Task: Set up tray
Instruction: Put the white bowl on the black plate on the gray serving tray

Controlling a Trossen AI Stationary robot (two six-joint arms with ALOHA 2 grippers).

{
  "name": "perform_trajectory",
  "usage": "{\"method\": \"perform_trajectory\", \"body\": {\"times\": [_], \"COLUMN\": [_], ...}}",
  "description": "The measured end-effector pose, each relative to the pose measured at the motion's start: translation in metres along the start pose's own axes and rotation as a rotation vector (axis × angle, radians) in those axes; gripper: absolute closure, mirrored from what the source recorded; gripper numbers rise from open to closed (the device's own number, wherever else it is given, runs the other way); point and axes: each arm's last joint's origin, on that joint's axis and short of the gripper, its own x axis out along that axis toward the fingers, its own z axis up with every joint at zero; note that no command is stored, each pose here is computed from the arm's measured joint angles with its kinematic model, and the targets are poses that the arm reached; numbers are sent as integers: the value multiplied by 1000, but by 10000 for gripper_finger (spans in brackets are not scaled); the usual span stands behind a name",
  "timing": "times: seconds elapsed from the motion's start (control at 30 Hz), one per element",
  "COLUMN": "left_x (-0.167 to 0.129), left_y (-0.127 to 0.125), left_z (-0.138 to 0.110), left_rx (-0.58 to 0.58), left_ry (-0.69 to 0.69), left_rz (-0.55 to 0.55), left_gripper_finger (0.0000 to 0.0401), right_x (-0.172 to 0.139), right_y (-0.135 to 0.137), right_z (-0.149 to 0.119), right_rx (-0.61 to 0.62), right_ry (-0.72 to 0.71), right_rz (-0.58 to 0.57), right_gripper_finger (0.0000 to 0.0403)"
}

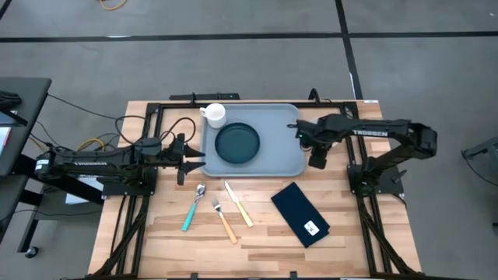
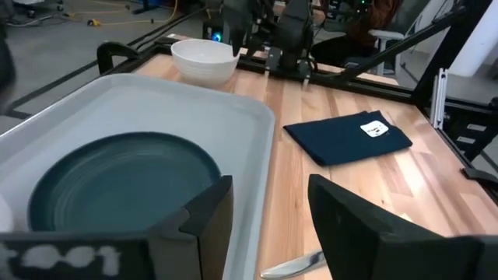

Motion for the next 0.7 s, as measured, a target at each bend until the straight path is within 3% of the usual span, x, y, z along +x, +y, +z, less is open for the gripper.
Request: {"method": "perform_trajectory", "body": {"times": [0.2, 0.43, 0.7], "left_x": [0, 0, 0], "left_y": [0, 0, 0], "left_z": [0, -1, -1], "left_rx": [-1, -12, -14], "left_ry": [5, 5, 6], "left_rz": [1, 1, 1], "left_gripper_finger": [246, 246, 246], "right_x": [5, 5, 6], "right_y": [0, -2, -2], "right_z": [3, 3, 5], "right_rx": [23, 49, 65], "right_ry": [27, 27, 14], "right_rz": [0, -68, -68], "right_gripper_finger": [284, 241, 208]}}
